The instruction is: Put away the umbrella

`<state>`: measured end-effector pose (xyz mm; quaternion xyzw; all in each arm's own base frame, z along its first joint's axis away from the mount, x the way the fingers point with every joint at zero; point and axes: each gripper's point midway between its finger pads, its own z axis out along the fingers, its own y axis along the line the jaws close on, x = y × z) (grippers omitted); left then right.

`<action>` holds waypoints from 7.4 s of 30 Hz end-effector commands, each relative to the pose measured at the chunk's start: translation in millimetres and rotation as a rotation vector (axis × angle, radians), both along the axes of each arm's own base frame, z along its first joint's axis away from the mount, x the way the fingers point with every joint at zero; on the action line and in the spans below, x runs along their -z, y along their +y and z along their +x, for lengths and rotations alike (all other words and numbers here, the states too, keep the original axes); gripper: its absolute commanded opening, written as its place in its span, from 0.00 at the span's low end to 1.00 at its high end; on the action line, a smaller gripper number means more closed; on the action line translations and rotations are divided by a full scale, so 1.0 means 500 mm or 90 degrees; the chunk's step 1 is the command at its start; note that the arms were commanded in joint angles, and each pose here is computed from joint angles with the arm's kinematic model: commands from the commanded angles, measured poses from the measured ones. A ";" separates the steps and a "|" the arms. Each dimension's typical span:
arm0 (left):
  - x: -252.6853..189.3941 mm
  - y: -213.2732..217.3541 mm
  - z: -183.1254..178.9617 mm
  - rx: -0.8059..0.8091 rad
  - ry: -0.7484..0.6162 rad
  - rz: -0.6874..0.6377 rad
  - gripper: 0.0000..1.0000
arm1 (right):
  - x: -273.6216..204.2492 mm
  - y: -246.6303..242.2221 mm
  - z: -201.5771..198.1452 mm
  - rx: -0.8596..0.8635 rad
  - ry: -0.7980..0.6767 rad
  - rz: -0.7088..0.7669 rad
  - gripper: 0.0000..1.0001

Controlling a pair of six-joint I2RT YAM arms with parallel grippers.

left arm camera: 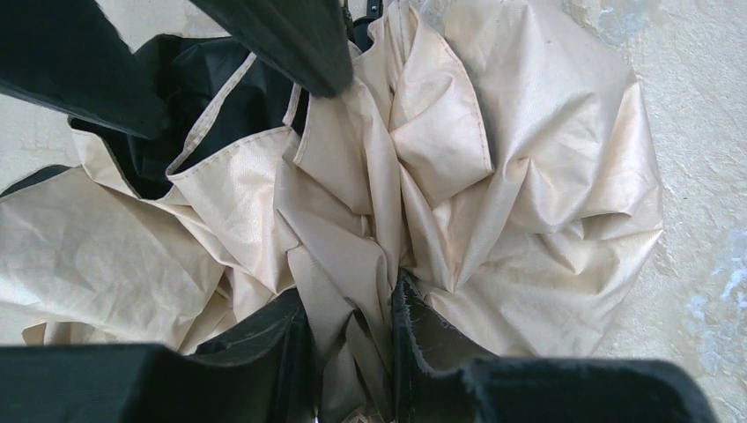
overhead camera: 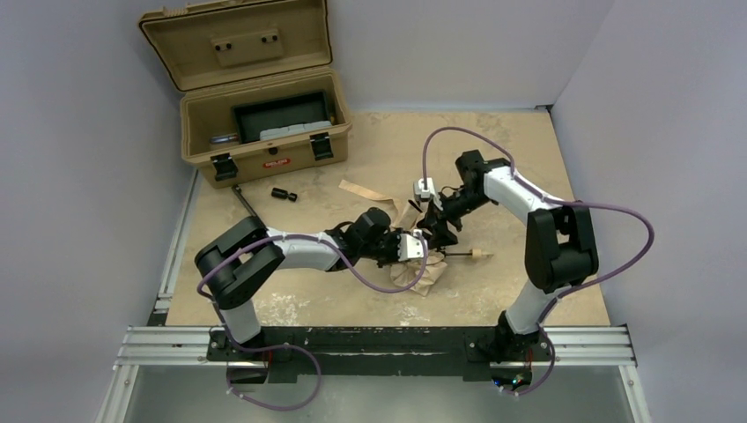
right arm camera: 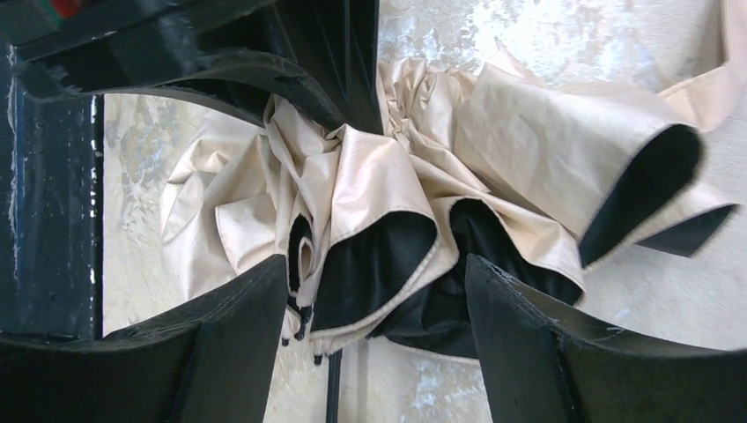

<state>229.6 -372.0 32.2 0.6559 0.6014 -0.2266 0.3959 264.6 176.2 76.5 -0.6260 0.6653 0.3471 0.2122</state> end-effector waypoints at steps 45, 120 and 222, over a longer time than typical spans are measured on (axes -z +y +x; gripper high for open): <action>0.157 0.078 -0.160 -0.134 0.638 0.165 0.00 | 0.126 -0.043 -0.016 -0.148 -0.454 -0.209 0.82; 0.037 -0.039 -0.130 -0.360 0.815 0.017 0.12 | 0.124 0.015 0.002 -0.058 -0.258 -0.203 0.06; 0.148 0.097 -0.097 -0.092 0.329 0.127 0.00 | -0.215 -0.035 0.078 0.012 -0.200 0.067 0.64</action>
